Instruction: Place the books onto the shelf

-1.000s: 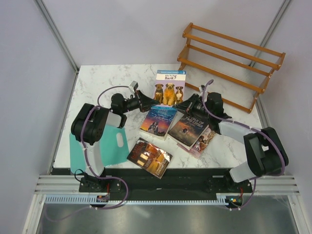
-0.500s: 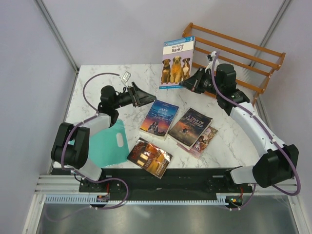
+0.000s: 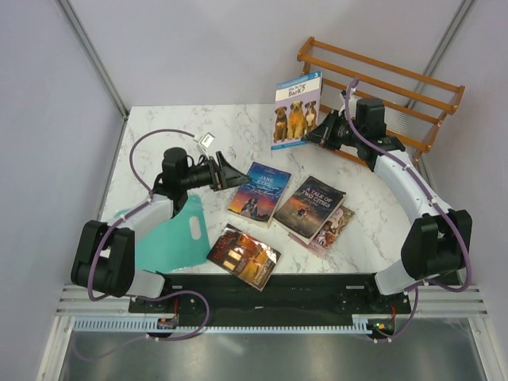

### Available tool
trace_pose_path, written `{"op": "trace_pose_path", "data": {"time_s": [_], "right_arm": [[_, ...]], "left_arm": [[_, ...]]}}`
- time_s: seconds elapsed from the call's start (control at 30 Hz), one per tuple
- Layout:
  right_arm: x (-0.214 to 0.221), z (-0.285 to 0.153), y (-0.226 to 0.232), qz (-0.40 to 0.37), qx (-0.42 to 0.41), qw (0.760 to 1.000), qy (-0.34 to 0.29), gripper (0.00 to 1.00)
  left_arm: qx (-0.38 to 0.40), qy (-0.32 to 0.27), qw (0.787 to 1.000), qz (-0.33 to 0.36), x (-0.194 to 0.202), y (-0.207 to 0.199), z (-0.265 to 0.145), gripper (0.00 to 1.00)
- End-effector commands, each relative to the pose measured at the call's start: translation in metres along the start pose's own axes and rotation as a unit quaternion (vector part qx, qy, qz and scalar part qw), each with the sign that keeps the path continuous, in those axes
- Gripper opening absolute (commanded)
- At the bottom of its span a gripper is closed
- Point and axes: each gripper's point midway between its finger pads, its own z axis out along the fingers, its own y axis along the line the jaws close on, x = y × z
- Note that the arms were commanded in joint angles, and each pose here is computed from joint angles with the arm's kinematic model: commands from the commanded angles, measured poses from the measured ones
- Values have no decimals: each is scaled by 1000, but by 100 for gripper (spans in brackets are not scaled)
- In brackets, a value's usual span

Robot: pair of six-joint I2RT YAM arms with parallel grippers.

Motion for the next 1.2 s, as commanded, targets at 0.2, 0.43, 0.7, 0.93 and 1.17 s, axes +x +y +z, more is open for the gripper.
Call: {"op": "trace_pose_path", "data": {"time_s": [0.2, 0.43, 0.7, 0.93, 1.17], "right_arm": [[21, -1, -33, -8, 24, 1000, 5, 0], [2, 6, -52, -13, 46, 999, -26, 0], [-31, 7, -63, 4, 52, 995, -80, 0], [-56, 6, -56, 7, 37, 993, -113, 0], [-75, 13, -72, 25, 40, 988, -147, 0]], "left_arm": [[-28, 16, 999, 15, 27, 18, -11, 100], [-35, 18, 999, 11, 34, 22, -13, 100], [-43, 21, 999, 6, 41, 29, -14, 100], [-47, 25, 999, 0, 47, 33, -16, 100], [-48, 28, 998, 1, 49, 35, -15, 100]]}}
